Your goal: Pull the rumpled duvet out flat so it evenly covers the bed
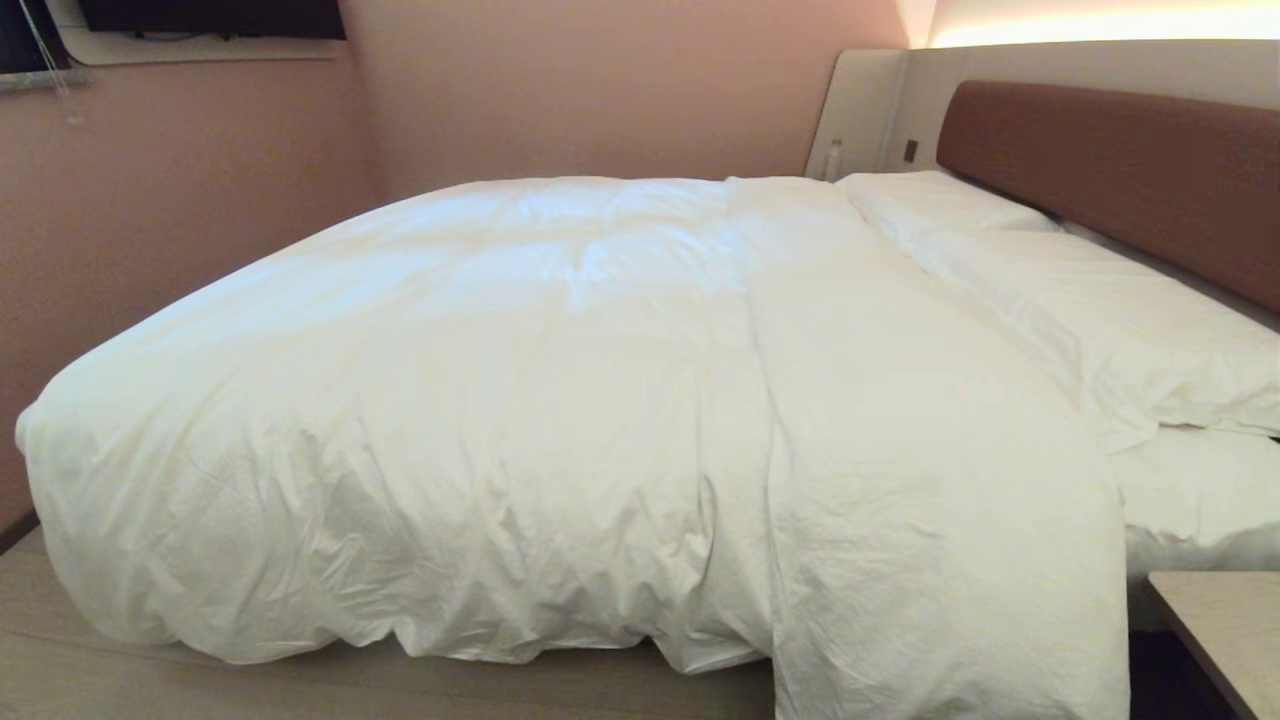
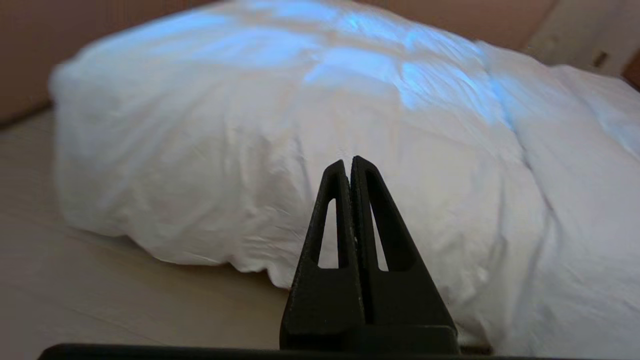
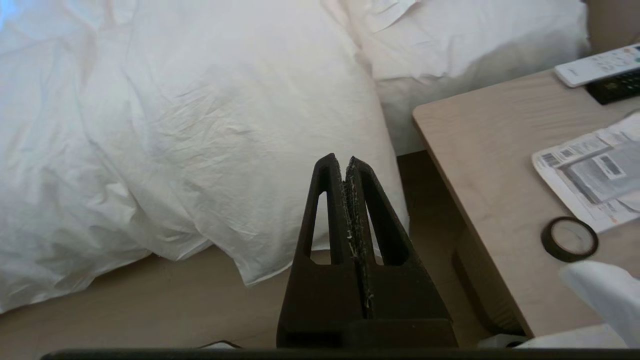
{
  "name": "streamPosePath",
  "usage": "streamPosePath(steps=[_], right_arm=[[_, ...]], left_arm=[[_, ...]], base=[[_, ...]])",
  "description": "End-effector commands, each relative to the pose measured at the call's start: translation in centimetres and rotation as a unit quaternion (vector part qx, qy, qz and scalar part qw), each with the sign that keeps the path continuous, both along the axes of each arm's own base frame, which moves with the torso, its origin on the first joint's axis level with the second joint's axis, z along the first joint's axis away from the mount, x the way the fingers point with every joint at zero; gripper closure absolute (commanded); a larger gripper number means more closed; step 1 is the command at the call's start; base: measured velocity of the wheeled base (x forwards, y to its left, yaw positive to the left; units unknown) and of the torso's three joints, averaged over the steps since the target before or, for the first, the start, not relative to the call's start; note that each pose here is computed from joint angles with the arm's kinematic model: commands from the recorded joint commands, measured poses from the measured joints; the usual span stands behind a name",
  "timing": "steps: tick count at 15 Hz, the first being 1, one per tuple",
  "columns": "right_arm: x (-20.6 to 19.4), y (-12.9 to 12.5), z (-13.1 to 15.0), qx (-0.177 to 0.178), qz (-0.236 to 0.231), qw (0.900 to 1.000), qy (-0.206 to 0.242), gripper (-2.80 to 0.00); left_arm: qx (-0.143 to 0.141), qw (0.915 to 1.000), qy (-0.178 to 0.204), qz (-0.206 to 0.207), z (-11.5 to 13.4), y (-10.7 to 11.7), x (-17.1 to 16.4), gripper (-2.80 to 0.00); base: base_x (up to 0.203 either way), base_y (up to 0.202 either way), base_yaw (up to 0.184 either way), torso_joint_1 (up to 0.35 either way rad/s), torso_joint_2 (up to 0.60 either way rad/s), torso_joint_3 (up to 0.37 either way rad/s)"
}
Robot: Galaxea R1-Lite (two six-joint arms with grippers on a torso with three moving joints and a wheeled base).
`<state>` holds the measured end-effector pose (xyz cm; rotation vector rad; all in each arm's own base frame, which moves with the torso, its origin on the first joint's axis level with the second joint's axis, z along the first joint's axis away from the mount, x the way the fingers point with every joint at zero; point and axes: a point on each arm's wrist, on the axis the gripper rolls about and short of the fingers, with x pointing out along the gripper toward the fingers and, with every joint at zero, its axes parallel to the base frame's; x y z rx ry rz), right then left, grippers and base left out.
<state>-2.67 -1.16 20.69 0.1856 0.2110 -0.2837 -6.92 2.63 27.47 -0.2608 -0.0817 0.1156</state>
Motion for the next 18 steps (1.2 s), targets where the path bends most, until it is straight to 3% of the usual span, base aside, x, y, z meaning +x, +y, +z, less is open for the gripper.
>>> streamPosePath(steps=[1,3,7,10,12,15,18], right_arm=[[-0.8,-0.1,-0.3,0.001,-0.005,1.0,-0.011,0.0],[-1.1,-0.1,-0.5,0.001,-0.005,1.0,-0.012,0.0],[-2.3,-0.3,-1.0,0.003,-0.015,0.999,-0.031,0.0],[-2.3,-0.3,-1.1,0.007,-0.016,0.999,-0.031,0.0],[-2.3,-0.3,-0.9,0.011,-0.016,0.999,-0.036,0.0],[-2.3,-0.3,-0.9,0.014,-0.017,0.999,-0.038,0.0],[-2.3,-0.3,-0.6,0.019,-0.017,0.999,-0.048,0.0]], left_arm=[[0.005,0.9993,-0.025,0.029,-0.5,-0.1,-1.7,0.0],[0.012,0.9987,-0.032,0.038,-0.8,-0.3,-2.2,0.0],[0.006,0.9929,-0.052,0.107,-1.3,-1.9,-3.5,0.0],[0.01,0.9945,-0.039,0.097,-3.8,-2.1,-3.3,0.0],[0.045,0.9967,-0.039,0.055,-6.8,-2.2,-2.9,0.0],[0.12,0.9923,-0.026,0.015,-11.0,-2.4,-0.5,0.0],[0.142,0.9898,0.006,-0.008,-15.0,-2.5,2.3,0.0]], base=[[0.0,0.0,0.0,0.0,0.0,0.0],[0.0,0.0,0.0,0.0,0.0,0.0],[0.0,0.0,0.0,0.0,0.0,0.0],[0.0,0.0,0.0,0.0,0.0,0.0],[0.0,0.0,0.0,0.0,0.0,0.0],[0.0,0.0,0.0,0.0,0.0,0.0],[0.0,0.0,0.0,0.0,0.0,0.0]])
